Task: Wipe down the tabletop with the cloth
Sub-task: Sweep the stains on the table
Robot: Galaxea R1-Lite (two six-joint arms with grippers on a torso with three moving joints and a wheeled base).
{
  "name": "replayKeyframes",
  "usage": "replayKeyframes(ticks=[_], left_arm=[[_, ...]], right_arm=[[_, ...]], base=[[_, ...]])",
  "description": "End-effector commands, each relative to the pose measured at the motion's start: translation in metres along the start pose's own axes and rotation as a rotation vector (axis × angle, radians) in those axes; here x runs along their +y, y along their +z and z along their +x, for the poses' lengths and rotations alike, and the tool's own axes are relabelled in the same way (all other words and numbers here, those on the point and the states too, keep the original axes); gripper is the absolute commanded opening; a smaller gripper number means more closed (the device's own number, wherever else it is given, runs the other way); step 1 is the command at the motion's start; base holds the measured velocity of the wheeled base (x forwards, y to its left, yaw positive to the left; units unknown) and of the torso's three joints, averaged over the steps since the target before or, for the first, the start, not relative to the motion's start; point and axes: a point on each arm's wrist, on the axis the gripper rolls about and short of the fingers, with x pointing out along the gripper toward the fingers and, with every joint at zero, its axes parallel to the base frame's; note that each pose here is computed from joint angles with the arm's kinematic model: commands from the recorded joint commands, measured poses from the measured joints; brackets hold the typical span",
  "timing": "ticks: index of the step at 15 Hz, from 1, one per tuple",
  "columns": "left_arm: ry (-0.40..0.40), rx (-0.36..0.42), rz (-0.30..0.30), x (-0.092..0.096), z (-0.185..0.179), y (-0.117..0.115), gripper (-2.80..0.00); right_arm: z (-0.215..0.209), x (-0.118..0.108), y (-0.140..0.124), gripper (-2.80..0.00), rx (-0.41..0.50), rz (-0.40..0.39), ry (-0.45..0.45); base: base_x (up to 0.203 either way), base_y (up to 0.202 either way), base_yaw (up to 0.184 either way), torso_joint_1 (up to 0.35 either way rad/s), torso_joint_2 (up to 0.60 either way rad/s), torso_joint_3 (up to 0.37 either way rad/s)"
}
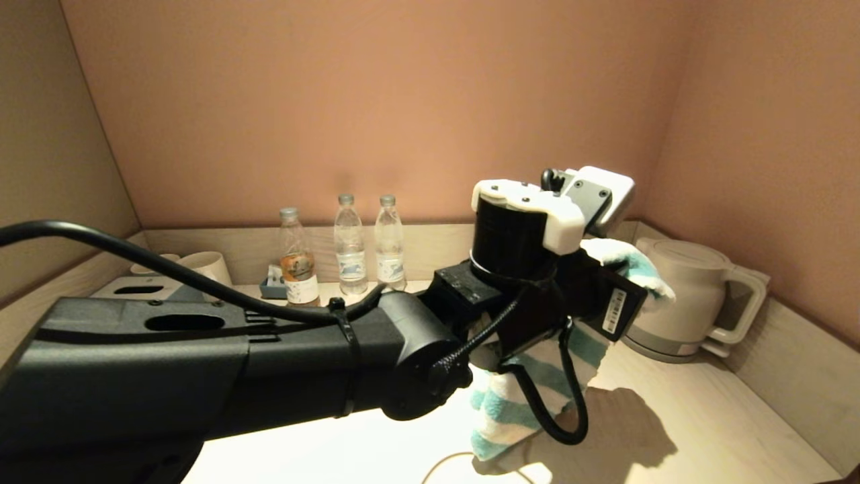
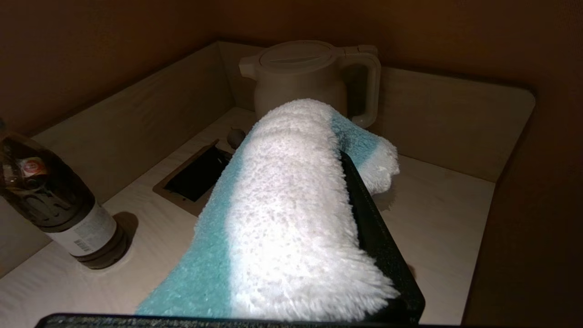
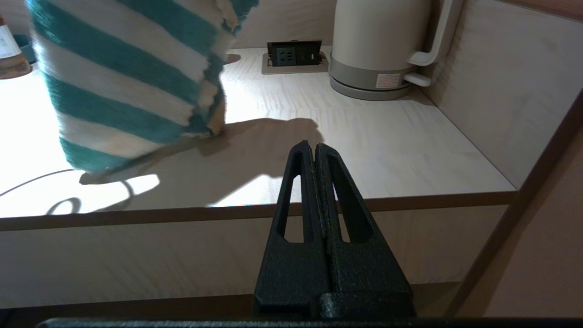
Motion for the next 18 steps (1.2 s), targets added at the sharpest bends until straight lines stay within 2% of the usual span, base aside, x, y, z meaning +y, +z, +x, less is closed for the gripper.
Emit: replayKeyframes(ticks=[1,3,5,9,10,11,13,15,18], left_arm=[[-0.007,0.027,0.003,-0.004,0.007,-0.015,-2.80],[-0.018,0.037,0.004,-0.011,0.010,-0.023,-2.80],[-0.038,0.107,0.001,-0.031,0.021,-0.061,-2.80],[-0.019,0.188,-0.059,-0.048,0.023,-0.093,-2.80],[-0.009,0.200,-0.062,-0.049,0.024,-0.097,-2.80],[0.016,0.244,-0.060,-0.051,0.024,-0.114,-2.80],[0.023,0.251,-0.060,-0.051,0.024,-0.117,-2.80],[0.085,0.275,-0.050,-0.050,0.023,-0.132,-2.80],[0.098,0.291,-0.045,-0.049,0.017,-0.144,-2.80]], right_arm=[[0.000,0.000,0.000,-2.80,0.000,0.000,-0.001],[0.000,0.000,0.000,-2.80,0.000,0.000,-0.002],[0.000,0.000,0.000,-2.80,0.000,0.000,-0.001],[0.000,0.000,0.000,-2.80,0.000,0.000,-0.002],[0.000,0.000,0.000,-2.80,0.000,0.000,-0.001],[0.000,0.000,0.000,-2.80,0.000,0.000,-0.001],[0.000,0.000,0.000,-2.80,0.000,0.000,-0.001],[0.000,0.000,0.000,-2.80,0.000,0.000,-0.001],[0.000,0.000,0.000,-2.80,0.000,0.000,-0.001]], base=[[0.000,0.000,0.000,0.000,0.00,0.000],[0.000,0.000,0.000,0.000,0.00,0.000],[0.000,0.000,0.000,0.000,0.00,0.000],[0.000,0.000,0.000,0.000,0.00,0.000],[0.000,0.000,0.000,0.000,0.00,0.000],[0.000,0.000,0.000,0.000,0.00,0.000],[0.000,0.000,0.000,0.000,0.00,0.000],[0.000,0.000,0.000,0.000,0.00,0.000],[0.000,0.000,0.000,0.000,0.00,0.000]])
